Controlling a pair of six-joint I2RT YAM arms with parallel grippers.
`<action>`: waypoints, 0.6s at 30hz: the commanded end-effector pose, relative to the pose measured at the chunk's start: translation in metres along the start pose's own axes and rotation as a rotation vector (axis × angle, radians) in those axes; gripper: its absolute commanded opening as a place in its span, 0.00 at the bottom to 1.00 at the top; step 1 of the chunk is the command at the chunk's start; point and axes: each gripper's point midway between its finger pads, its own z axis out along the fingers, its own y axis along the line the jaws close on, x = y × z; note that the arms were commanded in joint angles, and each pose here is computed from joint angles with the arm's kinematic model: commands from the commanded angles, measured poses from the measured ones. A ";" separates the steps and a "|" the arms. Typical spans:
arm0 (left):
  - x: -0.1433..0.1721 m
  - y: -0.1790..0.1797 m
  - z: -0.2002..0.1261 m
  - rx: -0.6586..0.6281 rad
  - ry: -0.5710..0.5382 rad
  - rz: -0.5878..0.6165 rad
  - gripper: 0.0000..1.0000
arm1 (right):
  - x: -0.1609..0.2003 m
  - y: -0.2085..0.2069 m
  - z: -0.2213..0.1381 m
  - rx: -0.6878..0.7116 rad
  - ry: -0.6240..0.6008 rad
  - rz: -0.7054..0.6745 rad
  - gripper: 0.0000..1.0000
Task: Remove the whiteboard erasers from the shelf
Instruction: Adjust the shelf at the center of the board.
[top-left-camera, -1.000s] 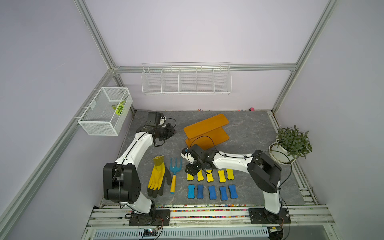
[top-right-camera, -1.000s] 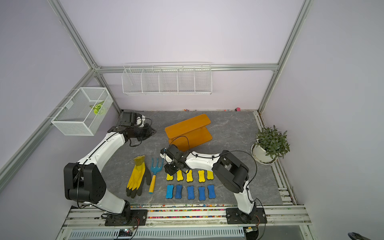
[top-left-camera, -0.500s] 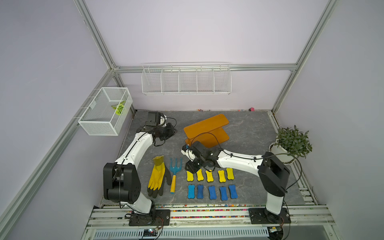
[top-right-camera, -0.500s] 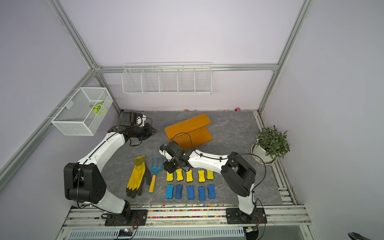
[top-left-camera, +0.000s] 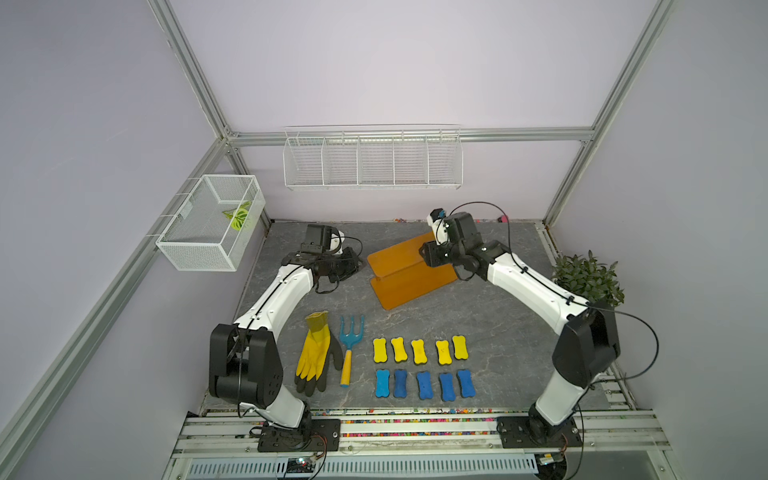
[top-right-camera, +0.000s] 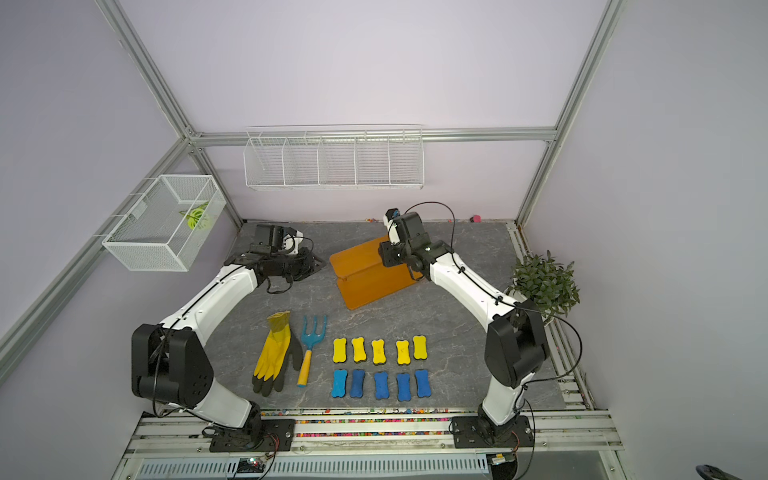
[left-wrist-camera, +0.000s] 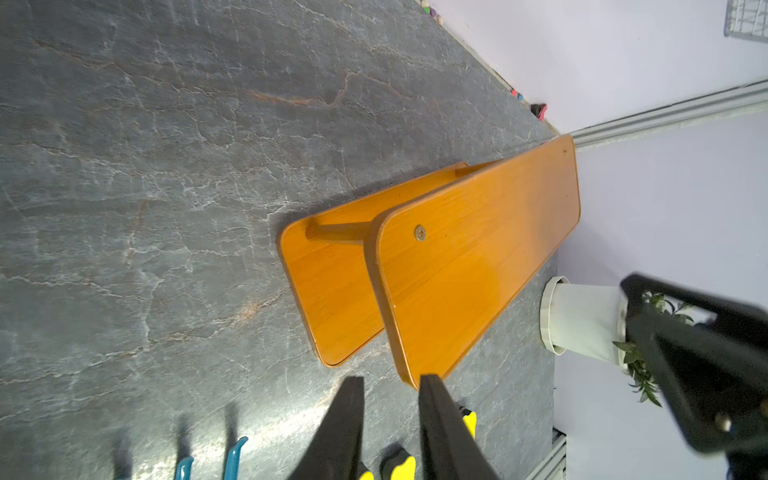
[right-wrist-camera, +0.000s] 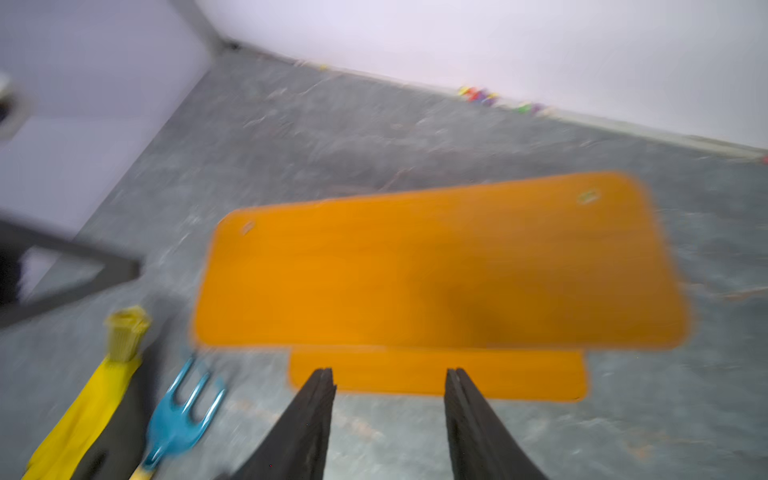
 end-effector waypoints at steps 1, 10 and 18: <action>0.010 0.003 0.015 -0.016 0.049 -0.013 0.27 | 0.005 -0.029 0.017 0.029 0.065 0.027 0.52; 0.014 0.008 0.026 -0.026 0.080 -0.032 0.28 | 0.000 -0.095 0.038 0.109 0.104 0.085 0.68; 0.011 0.002 0.038 0.000 0.103 -0.029 0.32 | 0.005 -0.099 0.051 0.059 0.119 0.104 0.69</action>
